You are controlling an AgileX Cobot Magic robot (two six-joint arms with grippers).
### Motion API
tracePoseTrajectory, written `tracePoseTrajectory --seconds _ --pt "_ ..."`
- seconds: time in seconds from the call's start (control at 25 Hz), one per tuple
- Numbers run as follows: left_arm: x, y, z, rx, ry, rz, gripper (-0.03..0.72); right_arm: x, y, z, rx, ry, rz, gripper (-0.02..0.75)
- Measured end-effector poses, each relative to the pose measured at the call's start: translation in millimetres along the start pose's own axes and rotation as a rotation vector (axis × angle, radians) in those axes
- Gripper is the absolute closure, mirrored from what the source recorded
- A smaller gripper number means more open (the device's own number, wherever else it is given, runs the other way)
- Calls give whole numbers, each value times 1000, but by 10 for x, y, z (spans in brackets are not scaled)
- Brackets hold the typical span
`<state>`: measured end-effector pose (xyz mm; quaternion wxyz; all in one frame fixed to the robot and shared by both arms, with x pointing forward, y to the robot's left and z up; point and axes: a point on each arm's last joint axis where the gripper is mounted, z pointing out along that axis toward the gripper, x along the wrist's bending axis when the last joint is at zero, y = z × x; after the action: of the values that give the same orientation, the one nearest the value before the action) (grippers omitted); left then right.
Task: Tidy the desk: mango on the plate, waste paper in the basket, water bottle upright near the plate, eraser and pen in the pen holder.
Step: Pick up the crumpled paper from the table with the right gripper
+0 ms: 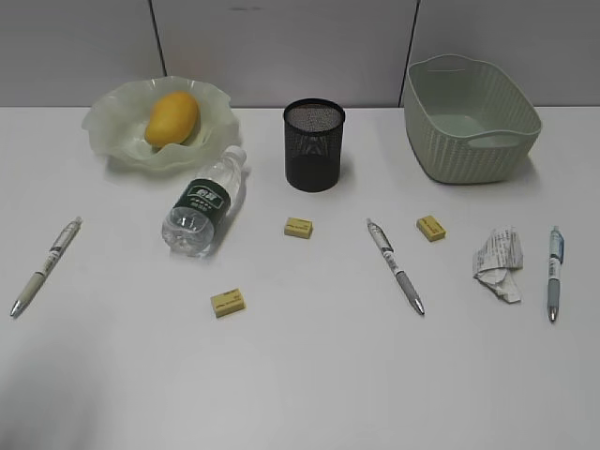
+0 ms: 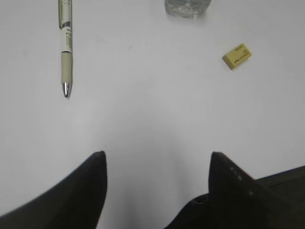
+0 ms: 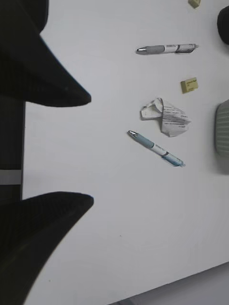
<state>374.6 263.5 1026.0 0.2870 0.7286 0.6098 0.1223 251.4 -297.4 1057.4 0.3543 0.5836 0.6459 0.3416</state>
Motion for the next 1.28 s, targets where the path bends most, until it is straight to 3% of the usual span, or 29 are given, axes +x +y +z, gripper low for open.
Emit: tracePoseTrajectory --seconds 0.16,0.24,0.36,0.48,1.04,1.28 --pt "8 4 9 -18 6 1 181 -21 239 190 3 -1 3 280" --pt "9 14 9 -29 8 1 183 -31 367 308 -34 -3 6 280" --pt "10 18 9 -34 9 1 183 -61 609 483 -186 -25 -4 280" --pt "10 19 7 -36 9 1 188 -82 804 709 -215 -33 -14 280" --pt "7 1 7 -16 6 2 207 -5 1218 2352 478 118 197 288" --pt "7 1 7 -16 6 2 207 101 1138 2910 635 159 235 289"
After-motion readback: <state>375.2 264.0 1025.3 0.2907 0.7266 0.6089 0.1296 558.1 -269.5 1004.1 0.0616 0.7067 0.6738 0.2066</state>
